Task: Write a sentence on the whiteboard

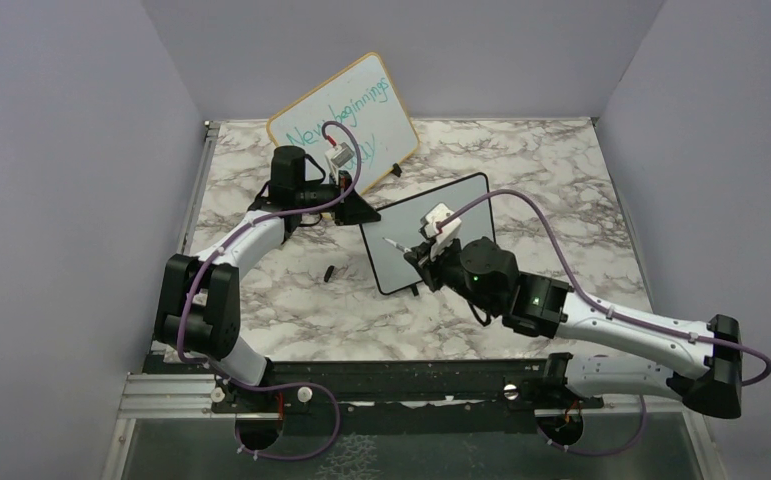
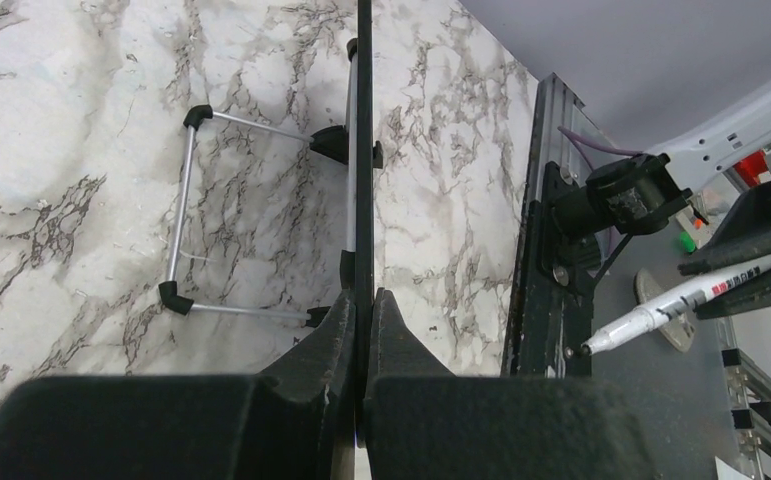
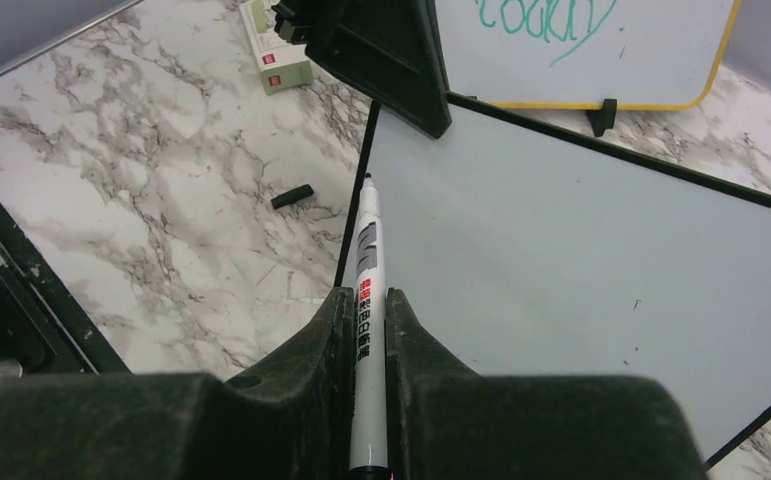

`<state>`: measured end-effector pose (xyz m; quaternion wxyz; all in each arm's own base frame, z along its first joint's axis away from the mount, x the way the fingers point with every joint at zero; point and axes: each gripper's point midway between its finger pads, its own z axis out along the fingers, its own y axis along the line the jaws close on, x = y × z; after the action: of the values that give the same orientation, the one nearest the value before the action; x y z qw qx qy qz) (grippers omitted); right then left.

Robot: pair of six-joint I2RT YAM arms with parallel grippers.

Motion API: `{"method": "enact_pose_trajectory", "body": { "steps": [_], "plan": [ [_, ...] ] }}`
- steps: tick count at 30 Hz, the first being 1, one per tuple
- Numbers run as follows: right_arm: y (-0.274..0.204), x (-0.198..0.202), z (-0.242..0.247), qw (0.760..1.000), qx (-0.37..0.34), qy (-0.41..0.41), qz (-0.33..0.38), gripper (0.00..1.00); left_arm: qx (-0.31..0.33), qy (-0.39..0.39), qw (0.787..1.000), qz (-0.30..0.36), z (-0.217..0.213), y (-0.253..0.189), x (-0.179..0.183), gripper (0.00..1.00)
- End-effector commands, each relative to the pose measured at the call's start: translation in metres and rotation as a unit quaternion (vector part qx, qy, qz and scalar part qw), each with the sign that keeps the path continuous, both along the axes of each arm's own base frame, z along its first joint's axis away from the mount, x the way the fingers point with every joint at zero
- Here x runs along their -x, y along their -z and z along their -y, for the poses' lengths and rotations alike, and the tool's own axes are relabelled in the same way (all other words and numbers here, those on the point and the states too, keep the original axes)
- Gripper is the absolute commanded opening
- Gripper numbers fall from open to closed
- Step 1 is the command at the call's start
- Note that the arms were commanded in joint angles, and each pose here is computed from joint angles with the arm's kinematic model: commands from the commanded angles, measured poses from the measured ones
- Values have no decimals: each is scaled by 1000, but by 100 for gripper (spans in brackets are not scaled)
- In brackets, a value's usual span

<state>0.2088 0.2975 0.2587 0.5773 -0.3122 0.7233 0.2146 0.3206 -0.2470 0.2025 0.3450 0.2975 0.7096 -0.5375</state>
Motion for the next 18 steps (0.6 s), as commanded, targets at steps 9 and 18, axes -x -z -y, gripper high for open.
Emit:
{"method": "enact_pose_trajectory", "body": {
  "steps": [9,18],
  "plan": [
    [3,-12,-19,998,-20,59,29,1,-9,7,1000,14,-2,2,10,0],
    [12,-18,-30,996,-38,75,37,0,-14,-6,1000,9,-3,6,6,0]
  ]
}}
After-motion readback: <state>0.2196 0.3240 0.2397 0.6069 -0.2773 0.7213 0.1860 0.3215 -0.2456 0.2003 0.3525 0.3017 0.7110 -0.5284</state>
